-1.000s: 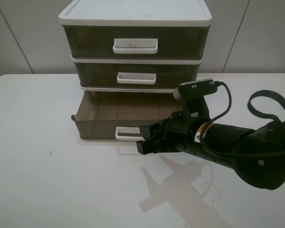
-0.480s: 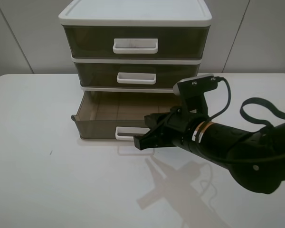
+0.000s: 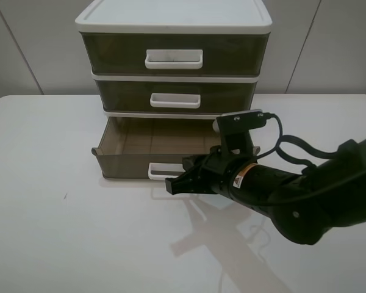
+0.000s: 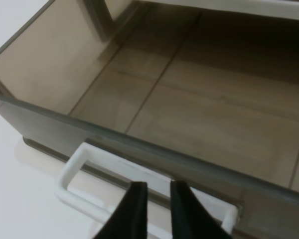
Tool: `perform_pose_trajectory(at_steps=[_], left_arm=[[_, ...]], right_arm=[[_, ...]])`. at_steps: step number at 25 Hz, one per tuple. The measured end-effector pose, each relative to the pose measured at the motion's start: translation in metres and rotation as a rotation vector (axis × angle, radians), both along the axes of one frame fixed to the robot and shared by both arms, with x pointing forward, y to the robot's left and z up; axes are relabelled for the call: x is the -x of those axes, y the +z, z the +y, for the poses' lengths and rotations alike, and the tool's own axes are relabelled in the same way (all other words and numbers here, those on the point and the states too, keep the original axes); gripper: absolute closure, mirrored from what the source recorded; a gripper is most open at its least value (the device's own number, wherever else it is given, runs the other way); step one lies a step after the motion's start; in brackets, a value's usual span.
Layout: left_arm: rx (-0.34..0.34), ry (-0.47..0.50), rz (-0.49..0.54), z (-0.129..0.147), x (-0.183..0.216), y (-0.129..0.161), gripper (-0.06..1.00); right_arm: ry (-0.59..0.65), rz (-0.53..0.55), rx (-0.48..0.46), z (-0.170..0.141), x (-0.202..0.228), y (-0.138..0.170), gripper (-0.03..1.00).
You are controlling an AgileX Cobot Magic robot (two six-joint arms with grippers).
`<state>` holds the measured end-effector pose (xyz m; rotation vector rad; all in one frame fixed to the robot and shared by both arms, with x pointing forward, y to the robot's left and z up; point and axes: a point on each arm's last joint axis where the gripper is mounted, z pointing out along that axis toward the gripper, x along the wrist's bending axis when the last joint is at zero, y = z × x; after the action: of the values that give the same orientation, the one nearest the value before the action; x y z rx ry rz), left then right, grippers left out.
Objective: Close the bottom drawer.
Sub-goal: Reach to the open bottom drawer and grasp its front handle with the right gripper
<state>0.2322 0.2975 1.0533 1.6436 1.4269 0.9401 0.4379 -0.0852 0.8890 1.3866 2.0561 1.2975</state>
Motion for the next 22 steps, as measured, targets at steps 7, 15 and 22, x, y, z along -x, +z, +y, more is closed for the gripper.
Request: perform_pose_trajectory(at_steps=[7,15,22], left_arm=[[0.000,0.000,0.000,0.000,0.000,0.000,0.23],[0.000,0.000,0.000,0.000,0.000,0.000,0.23],[0.000,0.000,0.000,0.000,0.000,0.000,0.23]], right_arm=[[0.000,0.006,-0.011,0.013,-0.009,-0.007,0.95],[-0.014,0.031,-0.008,0.021,-0.013,-0.025,0.95],[-0.063,0.011,-0.024,0.020,-0.016,-0.030,0.95]])
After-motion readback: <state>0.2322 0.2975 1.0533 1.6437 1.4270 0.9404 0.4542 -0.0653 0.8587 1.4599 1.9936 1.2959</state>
